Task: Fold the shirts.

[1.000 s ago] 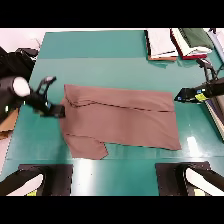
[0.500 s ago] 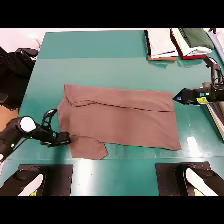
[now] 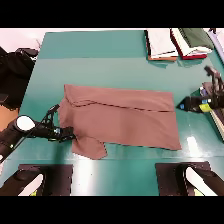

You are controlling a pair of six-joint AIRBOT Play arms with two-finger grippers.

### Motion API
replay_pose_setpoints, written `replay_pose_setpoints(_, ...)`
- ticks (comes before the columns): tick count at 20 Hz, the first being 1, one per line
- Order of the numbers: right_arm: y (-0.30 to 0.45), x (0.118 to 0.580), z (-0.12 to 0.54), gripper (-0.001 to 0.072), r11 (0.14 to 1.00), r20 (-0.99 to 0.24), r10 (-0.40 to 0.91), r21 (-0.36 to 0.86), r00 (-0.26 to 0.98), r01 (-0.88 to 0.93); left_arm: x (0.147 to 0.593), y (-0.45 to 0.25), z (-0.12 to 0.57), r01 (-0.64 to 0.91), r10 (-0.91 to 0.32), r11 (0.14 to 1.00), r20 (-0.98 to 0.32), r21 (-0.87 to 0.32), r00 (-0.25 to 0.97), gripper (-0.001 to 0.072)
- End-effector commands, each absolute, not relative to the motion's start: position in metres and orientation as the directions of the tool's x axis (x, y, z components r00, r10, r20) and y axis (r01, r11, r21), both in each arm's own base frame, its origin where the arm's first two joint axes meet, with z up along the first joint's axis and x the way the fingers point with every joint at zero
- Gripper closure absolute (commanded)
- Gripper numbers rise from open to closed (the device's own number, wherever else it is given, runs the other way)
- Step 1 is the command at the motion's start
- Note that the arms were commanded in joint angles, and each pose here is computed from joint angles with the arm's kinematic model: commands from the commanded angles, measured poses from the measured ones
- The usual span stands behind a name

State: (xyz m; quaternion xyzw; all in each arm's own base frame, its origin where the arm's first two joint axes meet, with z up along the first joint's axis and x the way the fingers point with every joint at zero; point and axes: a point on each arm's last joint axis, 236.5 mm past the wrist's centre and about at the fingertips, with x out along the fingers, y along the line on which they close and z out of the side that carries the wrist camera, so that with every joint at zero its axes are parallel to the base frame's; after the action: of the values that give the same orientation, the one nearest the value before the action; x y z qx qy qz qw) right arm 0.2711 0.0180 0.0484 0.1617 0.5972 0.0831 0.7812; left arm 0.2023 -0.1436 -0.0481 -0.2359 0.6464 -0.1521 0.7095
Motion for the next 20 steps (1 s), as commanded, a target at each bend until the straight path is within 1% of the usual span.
replay_pose_setpoints(1, -0.022, 0.198, -0.007, 0.0257, 0.937, -0.965, 0.259, 0.26, 0.032, 0.236, 0.213, -0.148, -0.023, 0.001, -0.538, 0.84, -0.832, -0.543, 0.135, 0.0683)
replay_pose_setpoints(3, -0.037, 0.157, -0.039, 0.0104, 0.9, -0.96, 0.272, 0.233, -0.058, 0.369, 0.22, -0.149, -0.015, 0.019, -0.539, 0.839, -0.828, -0.543, 0.156, 0.0683)
replay_pose_setpoints(5, -0.032, 0.132, -0.062, 0.0112, 0.838, -0.932, 0.349, 0.261, -0.102, 0.48, 0.223, -0.149, -0.014, 0.039, -0.538, 0.841, -0.826, -0.54, 0.167, 0.0683)
replay_pose_setpoints(7, -0.015, 0.12, -0.077, 0.0121, 0.796, -0.891, 0.435, 0.312, -0.131, 0.519, 0.223, -0.148, -0.014, 0.045, -0.537, 0.842, -0.827, -0.537, 0.167, 0.0682)
replay_pose_setpoints(9, 0.001, 0.126, -0.087, 0.019, 0.769, -0.86, 0.493, 0.361, -0.13, 0.527, 0.223, -0.148, -0.014, 0.045, -0.536, 0.842, -0.827, -0.537, 0.168, 0.0682)
replay_pose_setpoints(11, 0.014, 0.136, -0.094, 0.0235, 0.774, -0.847, 0.515, 0.391, -0.134, 0.498, 0.222, -0.148, -0.014, 0.045, -0.537, 0.842, -0.828, -0.537, 0.163, 0.0682)
replay_pose_setpoints(12, 0.018, 0.138, -0.097, 0.0331, 0.789, -0.847, 0.509, 0.39, -0.151, 0.475, 0.22, -0.147, -0.015, 0.047, -0.532, 0.845, -0.832, -0.532, 0.154, 0.0682)
replay_pose_setpoints(13, 0.021, 0.139, -0.098, 0.0451, 0.807, -0.849, 0.501, 0.388, -0.168, 0.444, 0.215, -0.145, -0.017, 0.052, -0.521, 0.853, -0.843, -0.519, 0.131, 0.0683)
replay_pose_setpoints(14, 0.025, 0.14, -0.097, 0.061, 0.83, -0.852, 0.491, 0.394, -0.182, 0.395, 0.209, -0.144, -0.018, 0.057, -0.519, 0.855, -0.848, -0.516, 0.105, 0.0683)
replay_pose_setpoints(15, 0.026, 0.143, -0.093, 0.0691, 0.854, -0.864, 0.469, 0.392, -0.183, 0.342, 0.204, -0.144, -0.015, 0.069, -0.516, 0.856, -0.853, -0.512, 0.082, 0.0683)
replay_pose_setpoints(16, 0.027, 0.149, -0.087, 0.0691, 0.87, -0.877, 0.451, 0.39, -0.165, 0.303, 0.2, -0.139, -0.013, 0.087, -0.497, 0.867, -0.865, -0.491, 0.068, 0.0684)
replay_pose_setpoints(18, 0.027, 0.162, -0.068, 0.0691, 0.894, -0.905, 0.414, 0.383, -0.101, 0.232, 0.192, -0.122, -0.006, 0.102, -0.433, 0.9, -0.896, -0.424, 0.095, 0.0684)
replay_pose_setpoints(20, 0.025, 0.157, -0.045, 0.0691, 0.912, -0.919, 0.386, 0.367, -0.082, 0.184, 0.174, -0.107, 0.005, 0.1, -0.378, 0.924, -0.92, -0.369, 0.107, 0.0683)
